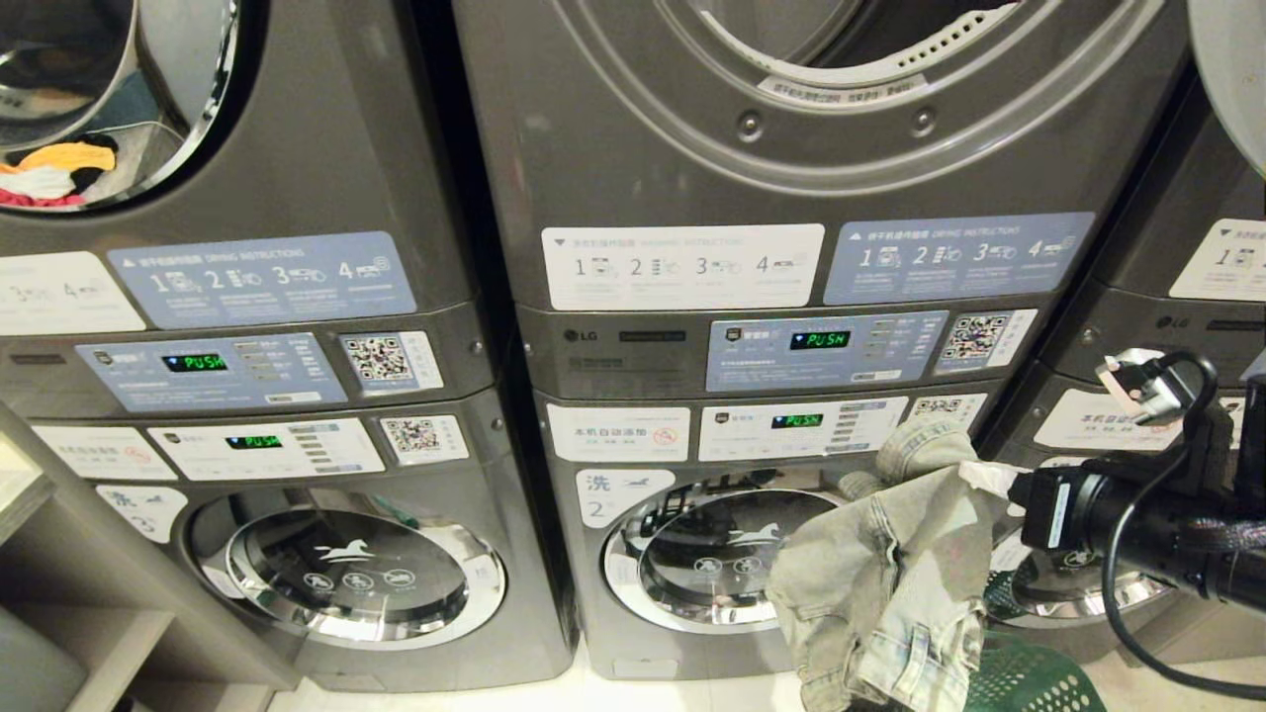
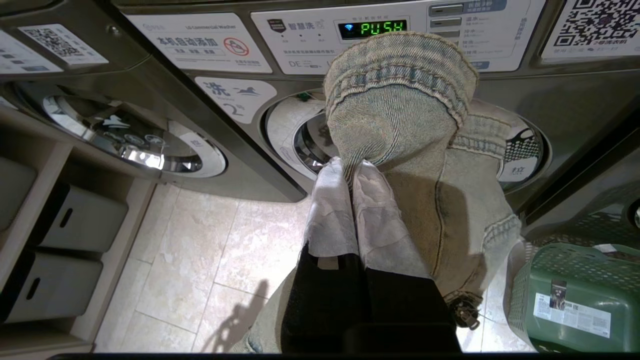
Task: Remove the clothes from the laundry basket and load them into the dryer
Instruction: Put the clothes in the dryer
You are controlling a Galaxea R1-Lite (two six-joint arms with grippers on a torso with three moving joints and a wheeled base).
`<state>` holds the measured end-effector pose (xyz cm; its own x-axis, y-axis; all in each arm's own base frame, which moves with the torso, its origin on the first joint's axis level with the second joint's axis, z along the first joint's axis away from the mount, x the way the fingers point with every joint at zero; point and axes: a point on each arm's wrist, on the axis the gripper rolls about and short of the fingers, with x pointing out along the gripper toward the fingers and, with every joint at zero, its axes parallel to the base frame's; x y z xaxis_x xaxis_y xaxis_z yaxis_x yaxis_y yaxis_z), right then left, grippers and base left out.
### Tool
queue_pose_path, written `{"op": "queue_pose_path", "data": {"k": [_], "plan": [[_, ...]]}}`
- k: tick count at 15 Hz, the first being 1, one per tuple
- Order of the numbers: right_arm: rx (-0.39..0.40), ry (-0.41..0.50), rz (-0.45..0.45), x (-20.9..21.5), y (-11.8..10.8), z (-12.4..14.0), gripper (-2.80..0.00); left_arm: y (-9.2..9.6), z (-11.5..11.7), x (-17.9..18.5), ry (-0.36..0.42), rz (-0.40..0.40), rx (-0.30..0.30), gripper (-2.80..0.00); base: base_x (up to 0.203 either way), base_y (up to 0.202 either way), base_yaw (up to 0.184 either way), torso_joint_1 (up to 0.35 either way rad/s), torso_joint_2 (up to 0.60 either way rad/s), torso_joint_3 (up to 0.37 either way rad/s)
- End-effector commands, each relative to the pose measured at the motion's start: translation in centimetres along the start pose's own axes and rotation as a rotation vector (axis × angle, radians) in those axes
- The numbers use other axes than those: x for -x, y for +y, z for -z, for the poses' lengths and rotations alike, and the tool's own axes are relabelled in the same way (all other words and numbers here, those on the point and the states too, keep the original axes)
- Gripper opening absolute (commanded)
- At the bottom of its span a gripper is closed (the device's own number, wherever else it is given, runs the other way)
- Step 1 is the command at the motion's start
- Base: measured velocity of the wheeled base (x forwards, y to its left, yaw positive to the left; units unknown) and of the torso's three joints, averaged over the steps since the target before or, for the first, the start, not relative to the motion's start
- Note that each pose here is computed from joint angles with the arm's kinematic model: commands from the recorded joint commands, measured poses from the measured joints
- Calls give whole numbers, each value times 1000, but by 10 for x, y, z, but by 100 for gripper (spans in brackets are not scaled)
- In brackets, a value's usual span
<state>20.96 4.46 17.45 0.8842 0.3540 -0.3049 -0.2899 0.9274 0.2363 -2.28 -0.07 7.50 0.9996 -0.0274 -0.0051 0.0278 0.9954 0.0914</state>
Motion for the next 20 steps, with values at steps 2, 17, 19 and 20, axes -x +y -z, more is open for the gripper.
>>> {"op": "queue_pose_path", "data": {"k": [2,17,19,20], "plan": [[0,-6,-4,0,0,-1,-280,0,0,0,1,0,0,-280,0,0,0,90,-169,-82],[-2,0,-25,0,1,-1,-280,0,0,0,-1,0,3,-280,96,0,0,67,-131,-65],[-2,0,-26,0,1,-1,-280,0,0,0,-1,0,3,-280,0,0,0,33,-116,-51],[-1,0,-26,0,1,-1,-280,0,0,0,-1,0,3,-280,0,0,0,71,-149,-80]]}}
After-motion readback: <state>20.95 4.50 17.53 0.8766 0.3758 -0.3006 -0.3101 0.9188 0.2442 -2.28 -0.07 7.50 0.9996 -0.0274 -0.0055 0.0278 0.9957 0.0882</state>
